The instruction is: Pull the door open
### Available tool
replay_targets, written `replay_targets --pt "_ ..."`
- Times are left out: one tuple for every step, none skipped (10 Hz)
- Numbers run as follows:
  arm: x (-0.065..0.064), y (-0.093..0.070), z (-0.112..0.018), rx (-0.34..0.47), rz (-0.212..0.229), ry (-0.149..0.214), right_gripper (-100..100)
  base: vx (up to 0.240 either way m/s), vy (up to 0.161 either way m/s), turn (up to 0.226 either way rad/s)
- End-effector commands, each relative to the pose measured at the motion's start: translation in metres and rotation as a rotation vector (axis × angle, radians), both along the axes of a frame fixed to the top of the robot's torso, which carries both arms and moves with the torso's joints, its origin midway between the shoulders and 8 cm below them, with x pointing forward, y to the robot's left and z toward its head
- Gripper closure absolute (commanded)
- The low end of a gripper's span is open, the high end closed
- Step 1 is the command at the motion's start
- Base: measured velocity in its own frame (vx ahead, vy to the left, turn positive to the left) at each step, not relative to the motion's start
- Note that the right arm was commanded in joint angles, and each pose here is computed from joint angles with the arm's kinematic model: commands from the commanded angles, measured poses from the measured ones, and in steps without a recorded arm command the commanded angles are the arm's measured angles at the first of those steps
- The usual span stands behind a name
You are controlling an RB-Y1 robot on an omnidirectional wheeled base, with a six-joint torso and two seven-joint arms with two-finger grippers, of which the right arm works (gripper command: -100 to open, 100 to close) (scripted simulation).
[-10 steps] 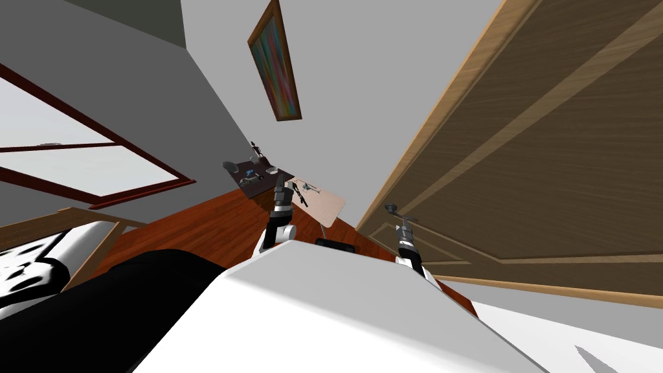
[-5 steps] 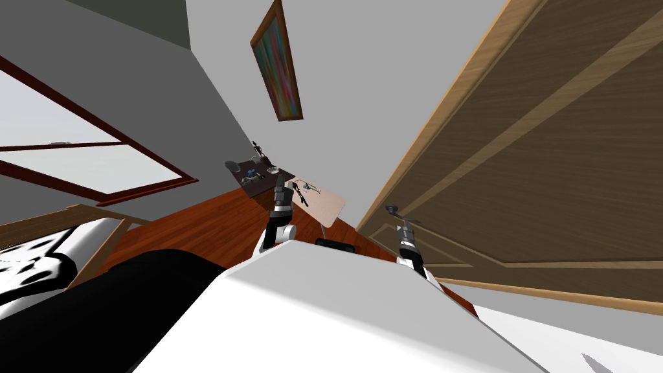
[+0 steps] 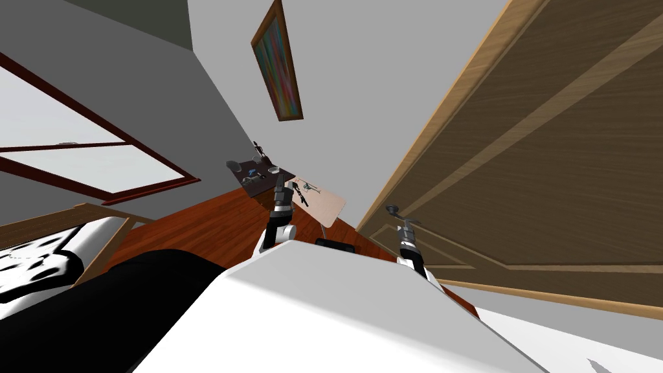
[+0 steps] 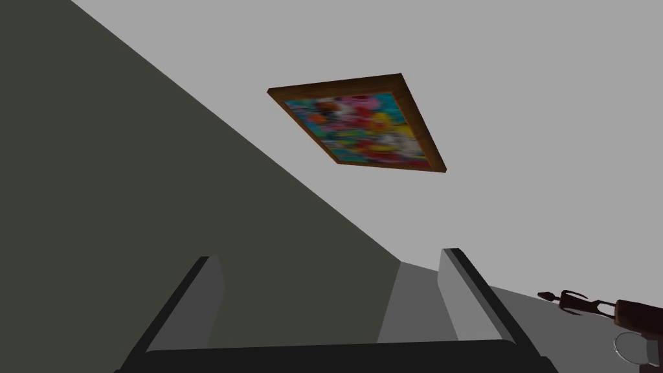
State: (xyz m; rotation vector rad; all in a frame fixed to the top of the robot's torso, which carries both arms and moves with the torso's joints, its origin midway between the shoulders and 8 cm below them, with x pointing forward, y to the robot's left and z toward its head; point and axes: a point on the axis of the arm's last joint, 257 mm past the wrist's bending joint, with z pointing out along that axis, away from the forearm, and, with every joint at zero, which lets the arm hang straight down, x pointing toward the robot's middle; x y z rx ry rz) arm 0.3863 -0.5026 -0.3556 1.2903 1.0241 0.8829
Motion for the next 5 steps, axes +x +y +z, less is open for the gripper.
replay_targets --pt "0.0001 0.0000 0.0001 0.000 0.000 0.000 -100 -0.002 0.004 -0.011" --pt "0.0001 0.0000 0.0001 0.000 0.000 0.000 -100 -0.005 0.012 -0.033" --pt "0.0001 0.0000 0.0001 0.000 0.000 0.000 -100 0.003 -0.007 0.021" --pt "0.0001 0.0000 0.0001 0.000 0.000 0.000 -100 0.004 -0.010 0.028" --pt "0.0001 0.0000 0.0001 0.000 0.000 0.000 -100 0.000 0.000 0.000"
